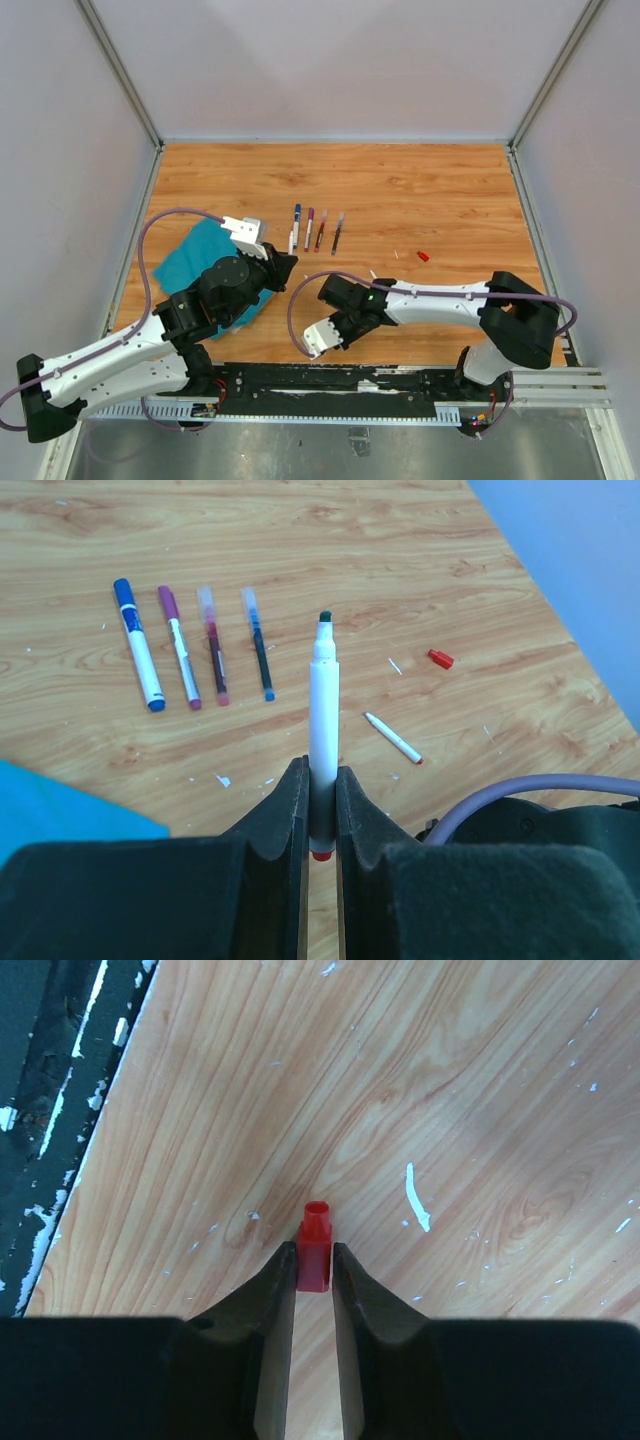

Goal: Insert the pens into the pen caps
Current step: Place the pen cap at the center of the board, then insert the pen cap onto the pen.

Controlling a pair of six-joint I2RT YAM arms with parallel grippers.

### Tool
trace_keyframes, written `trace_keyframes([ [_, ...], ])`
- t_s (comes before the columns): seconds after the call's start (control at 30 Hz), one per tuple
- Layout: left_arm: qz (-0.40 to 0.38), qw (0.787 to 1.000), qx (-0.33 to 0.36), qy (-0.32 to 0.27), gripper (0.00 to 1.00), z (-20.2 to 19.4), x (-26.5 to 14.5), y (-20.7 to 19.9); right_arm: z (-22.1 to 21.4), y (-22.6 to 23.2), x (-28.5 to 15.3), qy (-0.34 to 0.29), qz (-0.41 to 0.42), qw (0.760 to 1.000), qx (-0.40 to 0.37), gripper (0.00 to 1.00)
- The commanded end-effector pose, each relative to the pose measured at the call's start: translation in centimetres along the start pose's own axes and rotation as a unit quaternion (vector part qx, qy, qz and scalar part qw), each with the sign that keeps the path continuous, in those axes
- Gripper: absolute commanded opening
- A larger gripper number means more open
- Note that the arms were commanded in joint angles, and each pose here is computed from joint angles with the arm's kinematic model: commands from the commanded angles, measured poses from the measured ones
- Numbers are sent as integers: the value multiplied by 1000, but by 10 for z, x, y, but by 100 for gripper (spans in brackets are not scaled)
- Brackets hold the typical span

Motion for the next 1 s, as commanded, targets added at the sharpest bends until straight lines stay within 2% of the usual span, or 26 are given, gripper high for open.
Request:
trace_keyframes([
  [0.0, 15, 1000, -6, -14, 0, 5, -4, 7, -2, 2, 0, 18, 20, 999, -17, 25],
  [0.23, 17, 1000, -6, -12, 1, 4, -6, 8, -4, -7, -4, 35, -1, 999, 3, 34],
  [0.43, 23, 1000, -6, -17, 0, 6, -7, 11, 11, -18, -26, -14, -68, 997, 28, 42],
  [0.63, 30, 999, -3, -18, 0, 7, -6, 12, 22, -15, -44, -90, -136, 980, 111, 43],
  [0.77, 36, 999, 1, -19, 0, 6, -3, 13, 32, -16, -53, -171, -191, 949, 183, 43],
  [0.87, 38, 999, 4, -15, 0, 5, 0, 12, 37, -28, -66, -224, -243, 902, 277, 45],
  [0.97, 35, 999, 6, -9, 0, 4, 4, 9, 33, -38, -76, -233, -279, 858, 364, 47],
])
Point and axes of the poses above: each gripper's point midway between its finger pads, its own x axis out along the fingers, its own y axis along the line the jaws close on, z = x × y, the point moved 2 cm from there along -x, back along the fingers
